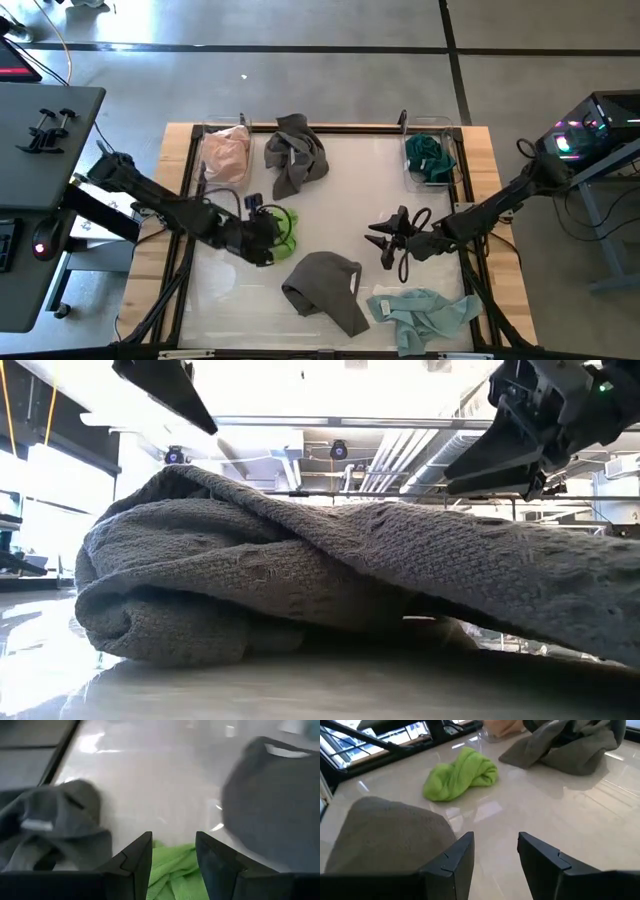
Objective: Sort towels by color in basket
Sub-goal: Put the green towel into the left transparent bin
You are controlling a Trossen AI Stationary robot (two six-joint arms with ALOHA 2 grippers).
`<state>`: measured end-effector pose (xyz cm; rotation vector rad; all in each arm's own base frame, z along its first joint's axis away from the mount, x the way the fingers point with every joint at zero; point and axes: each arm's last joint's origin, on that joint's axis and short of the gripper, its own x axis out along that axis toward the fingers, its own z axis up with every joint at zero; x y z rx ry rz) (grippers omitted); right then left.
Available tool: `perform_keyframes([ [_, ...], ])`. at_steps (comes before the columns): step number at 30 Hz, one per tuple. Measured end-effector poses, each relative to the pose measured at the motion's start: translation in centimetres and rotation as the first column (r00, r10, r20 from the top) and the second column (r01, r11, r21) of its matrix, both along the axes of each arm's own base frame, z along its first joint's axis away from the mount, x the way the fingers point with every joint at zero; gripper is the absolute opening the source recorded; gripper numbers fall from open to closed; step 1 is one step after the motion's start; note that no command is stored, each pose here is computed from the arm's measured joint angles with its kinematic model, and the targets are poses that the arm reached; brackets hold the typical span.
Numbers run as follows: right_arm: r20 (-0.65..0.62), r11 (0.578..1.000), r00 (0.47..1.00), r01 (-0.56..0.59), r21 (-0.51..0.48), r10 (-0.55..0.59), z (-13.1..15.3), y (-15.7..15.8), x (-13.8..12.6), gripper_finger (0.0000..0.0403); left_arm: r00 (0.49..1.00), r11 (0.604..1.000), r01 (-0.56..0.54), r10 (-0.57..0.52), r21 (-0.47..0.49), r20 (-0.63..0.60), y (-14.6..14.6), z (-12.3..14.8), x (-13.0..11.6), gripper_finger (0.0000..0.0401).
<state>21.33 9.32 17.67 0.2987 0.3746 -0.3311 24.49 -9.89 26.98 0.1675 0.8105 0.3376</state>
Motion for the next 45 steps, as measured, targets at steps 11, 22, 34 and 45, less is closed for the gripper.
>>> perform_keyframes([
  [11,-0.006,1.000,1.000,-0.001,-0.003,0.001,-0.7,0.2,0.4,0.0148,0.966,0.961,-0.212,0.178,-0.176,-0.187,-0.2,-4.7,1.9,0.0224],
  [22,0.038,0.999,0.999,-0.032,-0.043,0.033,-0.1,0.4,0.7,0.0148,0.896,0.977,-0.184,0.124,-0.105,-0.426,2.1,-10.2,4.8,0.0309],
  [34,0.041,0.998,0.998,-0.037,-0.052,0.040,0.0,0.4,0.8,0.0149,0.854,0.975,-0.173,0.079,-0.138,-0.514,3.5,-13.5,6.4,0.0169],
  [45,0.045,0.998,0.998,-0.035,-0.043,0.037,0.0,0.4,0.8,0.0149,0.938,0.970,-0.176,0.113,-0.169,-0.327,2.9,-6.7,4.2,0.0024],
])
